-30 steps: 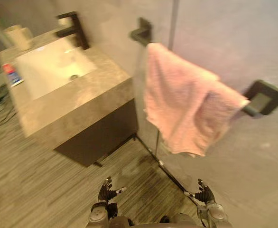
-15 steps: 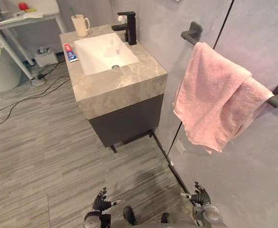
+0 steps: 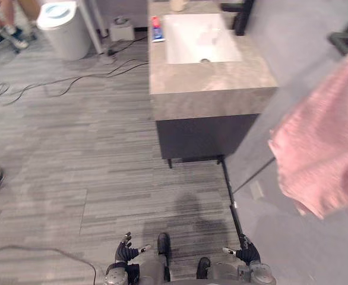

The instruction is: Organize washtable

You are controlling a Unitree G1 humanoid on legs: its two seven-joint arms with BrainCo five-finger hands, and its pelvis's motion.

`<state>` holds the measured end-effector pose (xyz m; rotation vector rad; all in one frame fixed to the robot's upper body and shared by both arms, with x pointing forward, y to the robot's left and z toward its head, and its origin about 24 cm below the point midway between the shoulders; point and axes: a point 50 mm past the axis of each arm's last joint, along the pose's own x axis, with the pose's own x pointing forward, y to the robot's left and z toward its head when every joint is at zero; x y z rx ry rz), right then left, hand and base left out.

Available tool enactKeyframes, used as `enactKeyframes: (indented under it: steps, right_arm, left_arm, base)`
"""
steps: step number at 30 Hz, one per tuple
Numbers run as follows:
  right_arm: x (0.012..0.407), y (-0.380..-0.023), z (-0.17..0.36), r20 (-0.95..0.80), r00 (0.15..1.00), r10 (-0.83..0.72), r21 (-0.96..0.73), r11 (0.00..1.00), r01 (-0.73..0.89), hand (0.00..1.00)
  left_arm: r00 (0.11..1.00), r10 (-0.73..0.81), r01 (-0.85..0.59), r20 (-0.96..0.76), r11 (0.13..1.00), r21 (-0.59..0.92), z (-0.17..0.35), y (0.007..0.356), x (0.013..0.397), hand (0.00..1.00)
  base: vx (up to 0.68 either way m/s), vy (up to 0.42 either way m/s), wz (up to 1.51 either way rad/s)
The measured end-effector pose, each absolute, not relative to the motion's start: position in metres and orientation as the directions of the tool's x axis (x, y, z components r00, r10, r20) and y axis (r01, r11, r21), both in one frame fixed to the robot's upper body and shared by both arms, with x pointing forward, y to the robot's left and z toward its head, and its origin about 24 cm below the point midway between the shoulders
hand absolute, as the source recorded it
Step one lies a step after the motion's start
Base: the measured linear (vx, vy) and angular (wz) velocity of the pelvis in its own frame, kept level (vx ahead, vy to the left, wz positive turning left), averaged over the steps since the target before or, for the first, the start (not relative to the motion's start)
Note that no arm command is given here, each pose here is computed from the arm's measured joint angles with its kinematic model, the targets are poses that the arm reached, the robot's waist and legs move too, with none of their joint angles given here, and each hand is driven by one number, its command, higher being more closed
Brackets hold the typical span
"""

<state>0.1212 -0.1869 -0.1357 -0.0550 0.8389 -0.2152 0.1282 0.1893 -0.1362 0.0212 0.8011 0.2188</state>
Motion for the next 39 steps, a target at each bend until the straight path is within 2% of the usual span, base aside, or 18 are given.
enactKeyframes:
  steps: [7, 10, 15, 19, 28, 32, 35, 39]
  right_arm:
    - [0.14, -0.197, -0.131, -0.703, 0.668, -0.243, -0.137, 0.969, 0.207, 0.0]
    - [0.146, -0.197, -0.129, -0.695, 0.673, -0.253, -0.127, 0.965, 0.231, 0.0]
    - [0.139, -0.207, -0.129, -0.694, 0.653, -0.304, -0.148, 0.947, 0.284, 0.0]
    - [0.131, -0.197, -0.135, -0.724, 0.633, -0.273, -0.112, 0.953, 0.283, 0.0]
    - [0.145, -0.179, -0.129, -0.699, 0.69, -0.188, -0.074, 0.979, 0.191, 0.0]
    - [0.148, -0.183, -0.128, -0.689, 0.699, -0.193, -0.076, 0.978, 0.196, 0.0]
    - [0.135, -0.188, -0.13, -0.702, 0.679, -0.212, -0.075, 0.971, 0.227, 0.0]
    - [0.14, -0.195, -0.122, -0.666, 0.71, -0.23, -0.072, 0.967, 0.246, 0.0]
  left_arm:
    - [0.711, 0.171, -0.178, -0.682, 0.982, 0.06, -0.131, 0.18, 0.147, 0.0]
    - [0.734, 0.191, -0.186, -0.652, 0.979, 0.077, -0.124, 0.192, 0.161, 0.0]
    - [0.713, 0.212, -0.229, -0.668, 0.971, 0.063, -0.127, 0.194, 0.151, 0.0]
    - [0.726, 0.232, -0.254, -0.647, 0.965, 0.061, -0.123, 0.2, 0.152, 0.0]
    - [0.694, 0.231, -0.221, -0.682, 0.97, 0.104, -0.128, 0.208, 0.139, 0.0]
    - [0.699, 0.23, -0.209, -0.677, 0.971, 0.113, -0.127, 0.21, 0.144, 0.0]
    - [0.683, 0.213, -0.182, -0.698, 0.976, 0.12, -0.131, 0.21, 0.139, 0.0]
    - [0.698, 0.191, -0.203, -0.69, 0.977, 0.065, -0.13, 0.195, 0.144, 0.0]
  base:
    - [0.23, 0.056, 0.77]
    - [0.07, -0.072, 0.92]
    - [0.12, 0.101, 0.44]
    - [0.37, 0.232, 0.18]
    - [0.49, 0.272, 0.04]
    - [0.6, 0.141, 0.1]
    - [0.72, 0.041, 0.29]
    - [0.66, 0.016, -0.01]
